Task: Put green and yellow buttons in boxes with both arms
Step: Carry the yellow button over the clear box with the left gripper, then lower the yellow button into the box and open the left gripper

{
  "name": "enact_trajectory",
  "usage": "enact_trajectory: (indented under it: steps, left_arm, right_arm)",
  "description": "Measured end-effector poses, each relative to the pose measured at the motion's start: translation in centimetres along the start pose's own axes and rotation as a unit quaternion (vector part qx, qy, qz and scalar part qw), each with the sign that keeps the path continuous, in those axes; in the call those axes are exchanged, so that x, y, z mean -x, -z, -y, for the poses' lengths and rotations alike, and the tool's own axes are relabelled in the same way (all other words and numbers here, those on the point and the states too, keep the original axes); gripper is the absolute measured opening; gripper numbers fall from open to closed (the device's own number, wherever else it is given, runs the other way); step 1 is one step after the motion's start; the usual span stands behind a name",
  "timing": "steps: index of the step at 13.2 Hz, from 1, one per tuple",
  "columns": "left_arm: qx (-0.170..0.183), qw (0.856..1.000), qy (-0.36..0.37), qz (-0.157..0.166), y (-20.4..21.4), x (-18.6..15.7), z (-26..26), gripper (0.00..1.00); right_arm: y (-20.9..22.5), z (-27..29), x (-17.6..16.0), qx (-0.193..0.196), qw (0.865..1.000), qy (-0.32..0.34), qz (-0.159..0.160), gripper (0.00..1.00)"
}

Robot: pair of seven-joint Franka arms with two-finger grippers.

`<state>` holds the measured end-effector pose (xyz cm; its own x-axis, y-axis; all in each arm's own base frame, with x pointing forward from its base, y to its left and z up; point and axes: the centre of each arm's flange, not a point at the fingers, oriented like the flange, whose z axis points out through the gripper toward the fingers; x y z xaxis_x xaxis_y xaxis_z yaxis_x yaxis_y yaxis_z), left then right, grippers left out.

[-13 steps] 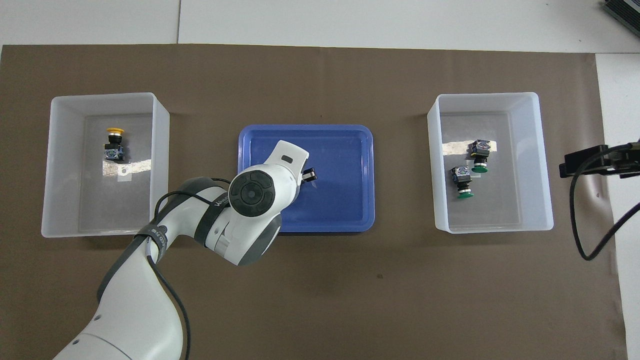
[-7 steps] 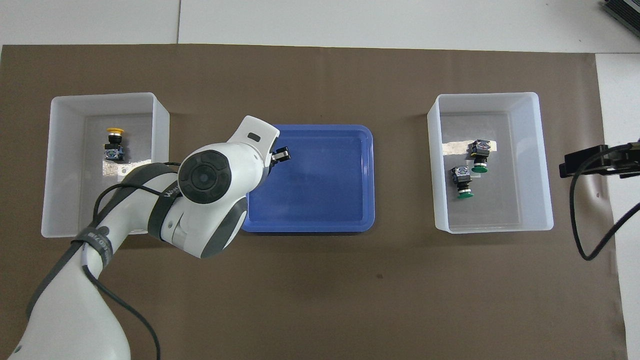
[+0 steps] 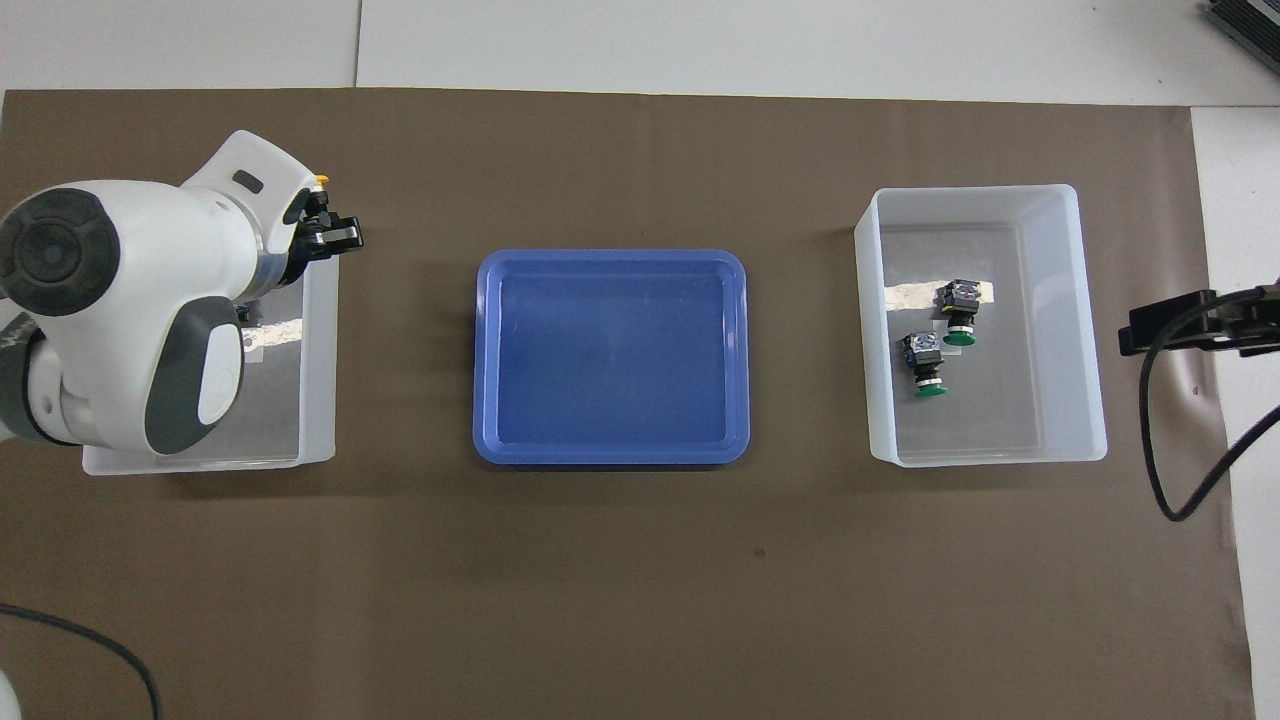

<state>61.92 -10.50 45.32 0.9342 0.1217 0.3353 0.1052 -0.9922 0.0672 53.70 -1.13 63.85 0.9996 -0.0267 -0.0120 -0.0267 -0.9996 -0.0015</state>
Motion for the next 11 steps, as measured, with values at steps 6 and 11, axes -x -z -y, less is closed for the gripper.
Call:
enact_trajectory:
  steps: [6,11]
  left_arm:
    - [-0.017,0.999,-0.027,0.033,-3.7,-1.6,9.5,0.33]
    - [-0.022,0.995,-0.037,0.085,-9.1,0.6,10.9,0.33]
  right_arm:
    - [0.0,0.0,0.0,0.0,1.0,0.0,0.0,1.0]
    - [0.0,0.0,0.0,0.0,1.0,0.0,0.0,1.0]
